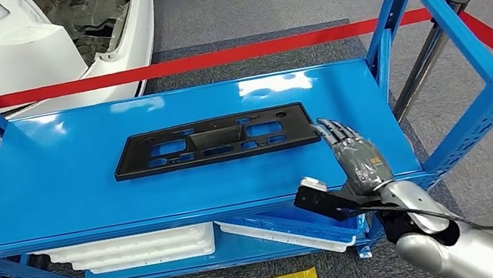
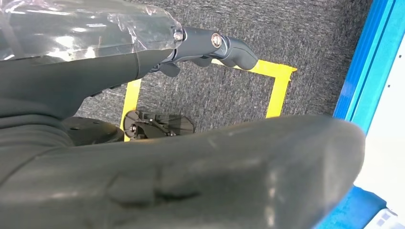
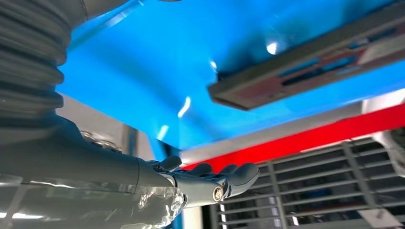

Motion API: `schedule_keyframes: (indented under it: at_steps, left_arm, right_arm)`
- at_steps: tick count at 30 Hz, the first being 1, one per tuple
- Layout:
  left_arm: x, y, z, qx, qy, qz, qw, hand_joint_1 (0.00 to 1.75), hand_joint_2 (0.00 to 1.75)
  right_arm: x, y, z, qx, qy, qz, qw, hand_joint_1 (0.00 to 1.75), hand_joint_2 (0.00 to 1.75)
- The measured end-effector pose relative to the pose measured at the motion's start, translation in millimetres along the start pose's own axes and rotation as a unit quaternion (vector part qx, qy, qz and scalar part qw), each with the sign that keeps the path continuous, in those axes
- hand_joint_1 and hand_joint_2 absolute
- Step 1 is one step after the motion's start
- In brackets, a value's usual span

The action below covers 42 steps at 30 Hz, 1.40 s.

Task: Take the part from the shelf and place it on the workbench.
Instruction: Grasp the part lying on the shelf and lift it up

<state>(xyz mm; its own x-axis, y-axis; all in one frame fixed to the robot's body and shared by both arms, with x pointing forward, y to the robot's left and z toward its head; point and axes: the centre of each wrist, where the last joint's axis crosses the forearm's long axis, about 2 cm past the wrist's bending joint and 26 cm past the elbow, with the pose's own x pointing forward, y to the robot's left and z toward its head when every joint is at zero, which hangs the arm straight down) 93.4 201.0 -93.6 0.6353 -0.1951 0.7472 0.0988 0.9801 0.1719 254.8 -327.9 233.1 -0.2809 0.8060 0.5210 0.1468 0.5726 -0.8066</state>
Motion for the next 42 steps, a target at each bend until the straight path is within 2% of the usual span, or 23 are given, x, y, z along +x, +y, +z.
schedule_keyframes:
  at_steps: [6,13,23,30,36,42]
  left_arm:
    - [1,0,-1,0.001,0.000,0.000,1.000,0.00,0.00]
    - [1,0,-1,0.001,-0.001,-0.001,1.000,0.00,0.00]
    - [1,0,-1,0.002,-0.001,-0.001,1.000,0.00,0.00]
    - [1,0,-1,0.003,0.000,-0.001,1.000,0.00,0.00]
    - [1,0,-1,0.005,0.000,-0.003,1.000,0.00,0.00]
    - [1,0,-1,0.005,0.002,-0.003,1.000,0.00,0.00]
  right_arm:
    - [11,-8,-28,0.016,-0.041,0.002,0.999,0.00,1.75]
    - [15,-6,-37,0.027,-0.057,0.004,0.998,0.00,1.75]
    - [30,-3,-64,0.085,-0.118,0.017,0.989,0.00,1.75]
    - [28,7,-77,0.120,-0.112,0.041,0.986,0.00,1.75]
    - [24,9,-88,0.125,-0.088,0.107,0.982,0.00,1.75]
    - [16,12,-93,0.128,-0.060,0.142,0.980,0.00,1.75]
